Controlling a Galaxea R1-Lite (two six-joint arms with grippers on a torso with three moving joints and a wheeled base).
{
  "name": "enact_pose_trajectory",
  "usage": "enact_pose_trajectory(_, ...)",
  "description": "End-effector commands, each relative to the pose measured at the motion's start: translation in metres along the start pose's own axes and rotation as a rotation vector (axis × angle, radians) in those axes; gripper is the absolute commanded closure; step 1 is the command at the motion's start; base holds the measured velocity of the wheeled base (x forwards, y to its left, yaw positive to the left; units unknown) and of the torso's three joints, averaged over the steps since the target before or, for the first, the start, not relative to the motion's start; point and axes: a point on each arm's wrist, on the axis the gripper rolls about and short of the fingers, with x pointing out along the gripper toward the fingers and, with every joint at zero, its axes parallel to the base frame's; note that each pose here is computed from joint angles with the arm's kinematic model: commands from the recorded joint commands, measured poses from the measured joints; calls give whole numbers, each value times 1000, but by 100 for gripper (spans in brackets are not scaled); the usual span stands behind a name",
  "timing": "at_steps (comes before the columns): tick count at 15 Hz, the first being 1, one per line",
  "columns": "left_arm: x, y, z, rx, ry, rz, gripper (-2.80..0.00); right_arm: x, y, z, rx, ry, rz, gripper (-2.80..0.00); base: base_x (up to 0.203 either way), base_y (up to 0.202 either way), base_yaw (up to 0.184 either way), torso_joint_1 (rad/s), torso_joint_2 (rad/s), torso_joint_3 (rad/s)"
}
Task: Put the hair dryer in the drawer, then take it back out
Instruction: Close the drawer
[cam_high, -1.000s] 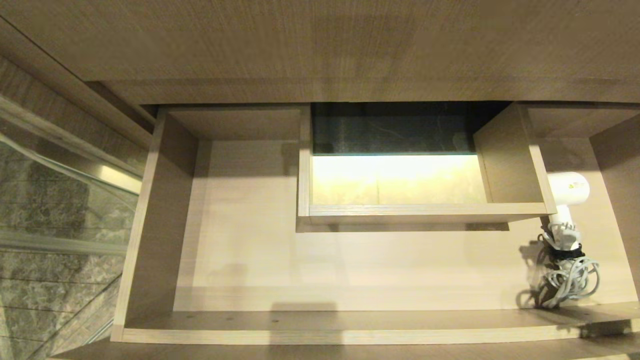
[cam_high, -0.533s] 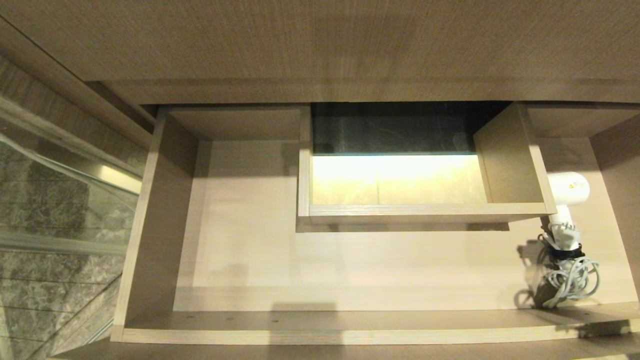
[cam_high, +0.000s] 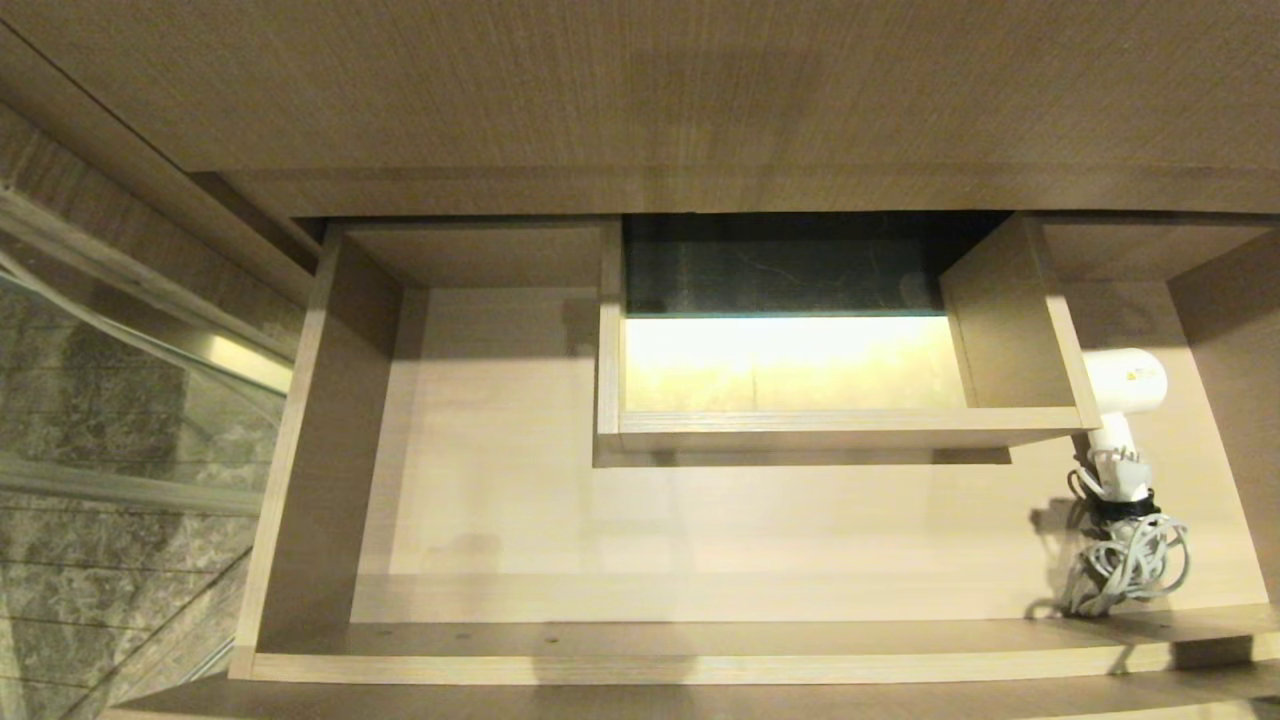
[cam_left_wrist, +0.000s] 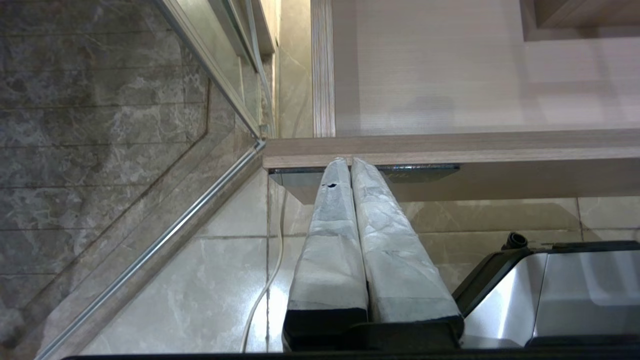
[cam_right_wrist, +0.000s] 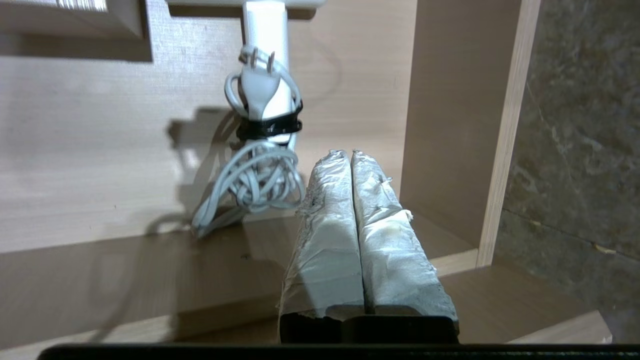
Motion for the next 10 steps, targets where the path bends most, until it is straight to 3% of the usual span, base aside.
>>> enact_pose_trajectory(1,0,0,0,0,2,0,0,-2,0,0,-1,-8,-2,0,0,0,0,6,7,37)
enact_pose_trajectory(10,0,0,0,-10,-1,2,0,-2,2,-3,-5,2,9,0,0,0,0,3,3,134)
